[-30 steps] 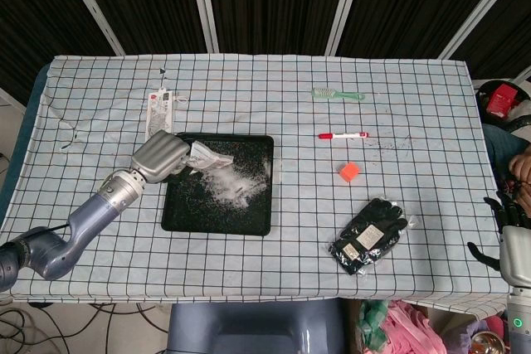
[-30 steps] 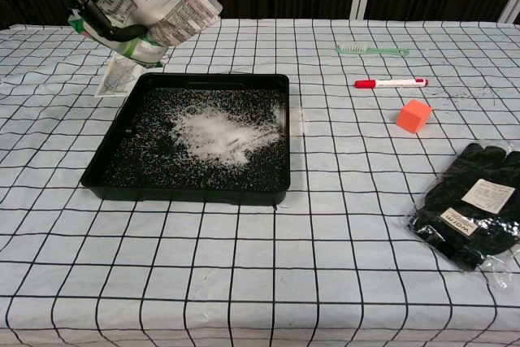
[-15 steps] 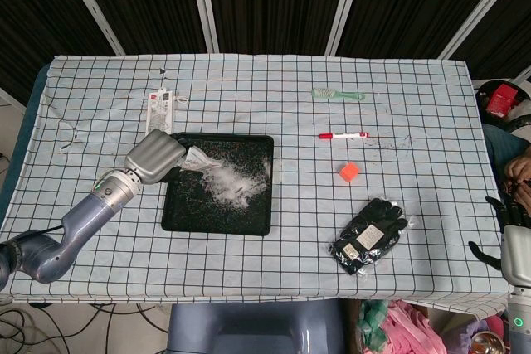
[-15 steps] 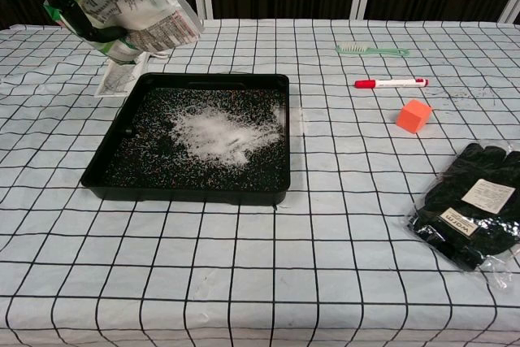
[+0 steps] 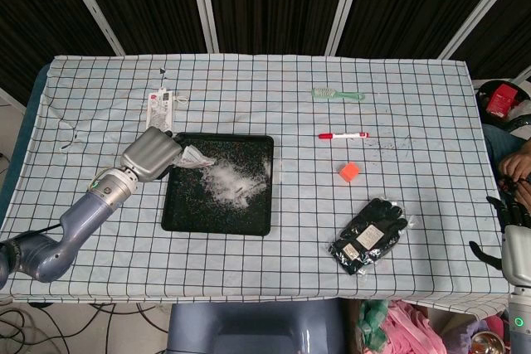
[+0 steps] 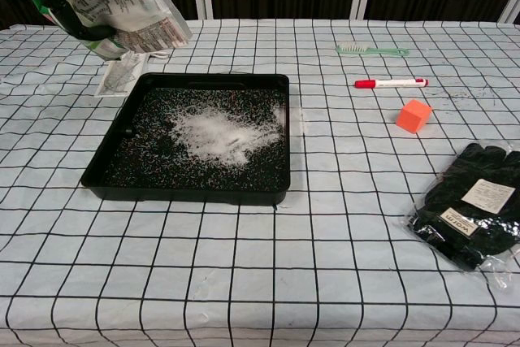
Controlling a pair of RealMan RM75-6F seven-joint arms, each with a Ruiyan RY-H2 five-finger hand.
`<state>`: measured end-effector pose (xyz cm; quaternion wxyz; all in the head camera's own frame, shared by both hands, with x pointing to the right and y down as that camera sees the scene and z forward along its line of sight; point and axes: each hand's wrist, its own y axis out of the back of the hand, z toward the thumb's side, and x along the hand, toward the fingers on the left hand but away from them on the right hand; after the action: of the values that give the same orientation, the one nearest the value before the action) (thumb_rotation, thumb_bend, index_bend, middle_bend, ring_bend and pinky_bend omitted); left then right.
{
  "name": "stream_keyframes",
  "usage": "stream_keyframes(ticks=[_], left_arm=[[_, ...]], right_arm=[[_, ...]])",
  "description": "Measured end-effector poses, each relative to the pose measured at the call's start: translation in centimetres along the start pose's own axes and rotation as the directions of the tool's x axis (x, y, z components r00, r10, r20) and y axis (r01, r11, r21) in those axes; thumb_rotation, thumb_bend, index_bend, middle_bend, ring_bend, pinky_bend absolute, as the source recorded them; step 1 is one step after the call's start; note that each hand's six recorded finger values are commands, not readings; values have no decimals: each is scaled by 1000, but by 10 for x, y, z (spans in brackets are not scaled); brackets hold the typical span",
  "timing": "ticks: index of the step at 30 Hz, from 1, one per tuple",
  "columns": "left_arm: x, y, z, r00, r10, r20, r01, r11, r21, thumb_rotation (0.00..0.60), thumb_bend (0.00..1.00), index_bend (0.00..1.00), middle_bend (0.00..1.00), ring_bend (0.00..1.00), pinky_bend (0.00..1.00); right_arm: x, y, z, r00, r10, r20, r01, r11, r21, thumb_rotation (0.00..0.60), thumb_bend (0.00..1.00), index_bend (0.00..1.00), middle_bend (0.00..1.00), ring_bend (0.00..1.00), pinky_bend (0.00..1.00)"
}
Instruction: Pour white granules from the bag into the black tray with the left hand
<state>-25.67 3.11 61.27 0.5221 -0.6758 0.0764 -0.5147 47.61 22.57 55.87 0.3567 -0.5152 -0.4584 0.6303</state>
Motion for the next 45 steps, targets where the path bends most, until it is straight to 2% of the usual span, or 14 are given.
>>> stream_keyframes(ticks=[29, 33, 38, 42, 45], left_arm=[[9, -16, 7, 998, -56, 10, 55, 994, 97, 600, 773, 546, 536, 450, 596], [10, -14, 8, 999, -35, 6, 35, 999, 42, 600, 773, 549, 536, 450, 596], [12, -13, 9, 1000, 18, 0, -18, 996, -93, 600, 772, 549, 536, 450, 595], [13, -13, 6, 997, 72, -5, -72, 971, -226, 600, 770, 548, 535, 450, 592], [13, -15, 3, 993, 117, -11, -114, 937, -332, 600, 770, 548, 534, 449, 591]], right_arm=[[0, 0, -1, 1000, -1, 4, 1, 1000, 2, 600, 114, 177, 99, 143, 310], [0, 0, -1, 1000, 0, 3, 0, 1000, 2, 600, 115, 178, 100, 143, 310], [0, -1, -1, 1000, 2, 4, -2, 1000, 6, 600, 115, 178, 99, 143, 310], [0, -1, -1, 1000, 2, 6, -2, 1000, 9, 600, 114, 178, 99, 143, 310], [0, -1, -1, 1000, 1, 5, -1, 1000, 10, 600, 115, 178, 99, 143, 309]])
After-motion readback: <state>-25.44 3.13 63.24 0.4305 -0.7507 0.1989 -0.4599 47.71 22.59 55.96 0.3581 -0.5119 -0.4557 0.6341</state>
